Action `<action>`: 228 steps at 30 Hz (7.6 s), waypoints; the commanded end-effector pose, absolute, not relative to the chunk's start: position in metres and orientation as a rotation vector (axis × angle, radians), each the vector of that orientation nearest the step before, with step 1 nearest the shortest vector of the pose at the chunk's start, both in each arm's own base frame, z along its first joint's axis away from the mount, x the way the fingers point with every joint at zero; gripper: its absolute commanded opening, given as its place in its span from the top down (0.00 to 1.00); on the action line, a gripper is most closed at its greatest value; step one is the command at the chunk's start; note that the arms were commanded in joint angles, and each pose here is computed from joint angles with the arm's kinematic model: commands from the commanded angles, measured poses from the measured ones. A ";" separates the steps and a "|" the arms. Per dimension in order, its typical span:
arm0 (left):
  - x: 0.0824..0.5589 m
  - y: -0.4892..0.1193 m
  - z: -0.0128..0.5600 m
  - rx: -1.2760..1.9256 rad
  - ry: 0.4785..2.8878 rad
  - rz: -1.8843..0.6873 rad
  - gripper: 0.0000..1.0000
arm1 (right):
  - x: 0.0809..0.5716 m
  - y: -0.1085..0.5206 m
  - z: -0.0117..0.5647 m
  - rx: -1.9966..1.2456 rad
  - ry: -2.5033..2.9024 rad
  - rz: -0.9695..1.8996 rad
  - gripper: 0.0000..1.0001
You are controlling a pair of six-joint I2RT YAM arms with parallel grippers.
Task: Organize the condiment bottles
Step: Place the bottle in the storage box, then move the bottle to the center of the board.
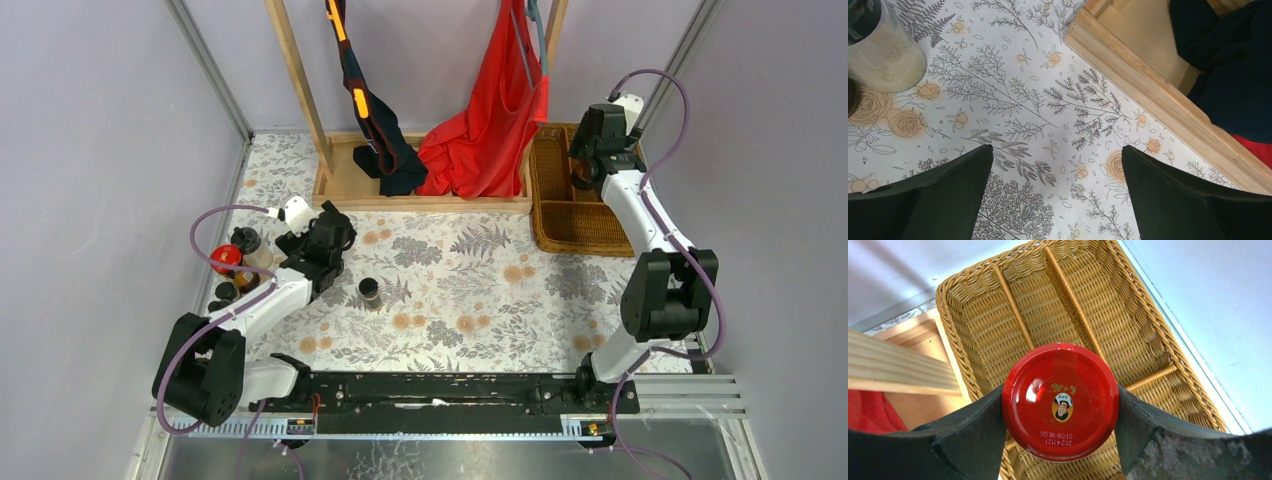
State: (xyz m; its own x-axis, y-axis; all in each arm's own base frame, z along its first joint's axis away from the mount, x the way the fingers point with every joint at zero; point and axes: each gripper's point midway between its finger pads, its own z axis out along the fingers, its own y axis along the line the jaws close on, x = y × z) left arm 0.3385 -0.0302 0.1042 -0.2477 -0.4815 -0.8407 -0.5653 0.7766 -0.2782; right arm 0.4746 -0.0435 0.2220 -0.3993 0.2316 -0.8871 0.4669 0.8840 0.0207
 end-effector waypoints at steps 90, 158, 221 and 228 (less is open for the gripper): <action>0.350 -0.030 0.114 -0.827 1.836 0.074 0.00 | 0.612 -0.071 0.233 0.721 1.707 -0.310 1.00; 0.351 -0.032 0.111 -0.821 1.848 0.071 0.00 | 0.604 -0.072 0.194 0.785 1.741 -0.418 0.18; 0.345 -0.039 0.124 -0.721 1.832 0.160 0.00 | 0.340 0.051 0.264 0.469 1.752 -0.014 0.00; 0.335 -0.058 0.133 -0.693 1.835 0.179 0.01 | 0.320 0.062 0.242 0.369 1.803 -0.006 0.00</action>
